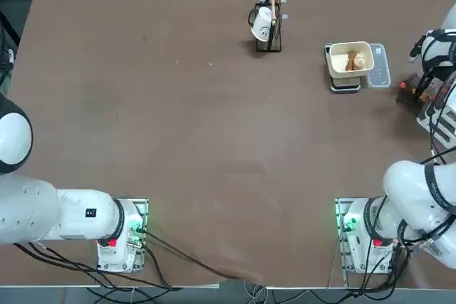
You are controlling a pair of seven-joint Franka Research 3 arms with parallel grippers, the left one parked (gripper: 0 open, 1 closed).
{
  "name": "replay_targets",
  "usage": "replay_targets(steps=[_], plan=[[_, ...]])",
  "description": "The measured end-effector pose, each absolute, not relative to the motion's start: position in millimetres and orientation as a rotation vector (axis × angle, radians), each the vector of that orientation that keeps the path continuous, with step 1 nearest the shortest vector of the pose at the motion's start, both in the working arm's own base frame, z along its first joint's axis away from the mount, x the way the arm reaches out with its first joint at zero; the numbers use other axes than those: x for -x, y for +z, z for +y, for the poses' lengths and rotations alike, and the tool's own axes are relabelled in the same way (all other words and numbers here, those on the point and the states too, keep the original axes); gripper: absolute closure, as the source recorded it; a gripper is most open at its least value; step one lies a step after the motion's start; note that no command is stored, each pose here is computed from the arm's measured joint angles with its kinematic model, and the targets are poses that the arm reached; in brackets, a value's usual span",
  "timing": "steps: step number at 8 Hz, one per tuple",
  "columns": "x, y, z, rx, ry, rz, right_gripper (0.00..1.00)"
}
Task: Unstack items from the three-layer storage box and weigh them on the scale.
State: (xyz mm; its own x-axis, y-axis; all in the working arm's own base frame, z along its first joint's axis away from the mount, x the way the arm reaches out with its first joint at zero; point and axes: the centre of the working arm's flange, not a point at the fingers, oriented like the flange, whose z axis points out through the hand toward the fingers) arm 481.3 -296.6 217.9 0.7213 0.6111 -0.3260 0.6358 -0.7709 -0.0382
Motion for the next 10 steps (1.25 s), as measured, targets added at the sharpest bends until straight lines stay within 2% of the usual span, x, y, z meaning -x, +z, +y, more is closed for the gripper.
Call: replay_targets(steps=[3, 5, 10], plan=[[-506.6, 271.6, -242.1, -2.829, -0.578, 0.943, 0.56], [-521.0, 293.6, -204.6, -3.006, -0.525, 0.810, 0.56], [-568.6, 338.0, -117.8, -3.241, -0.430, 0.028, 0.56]])
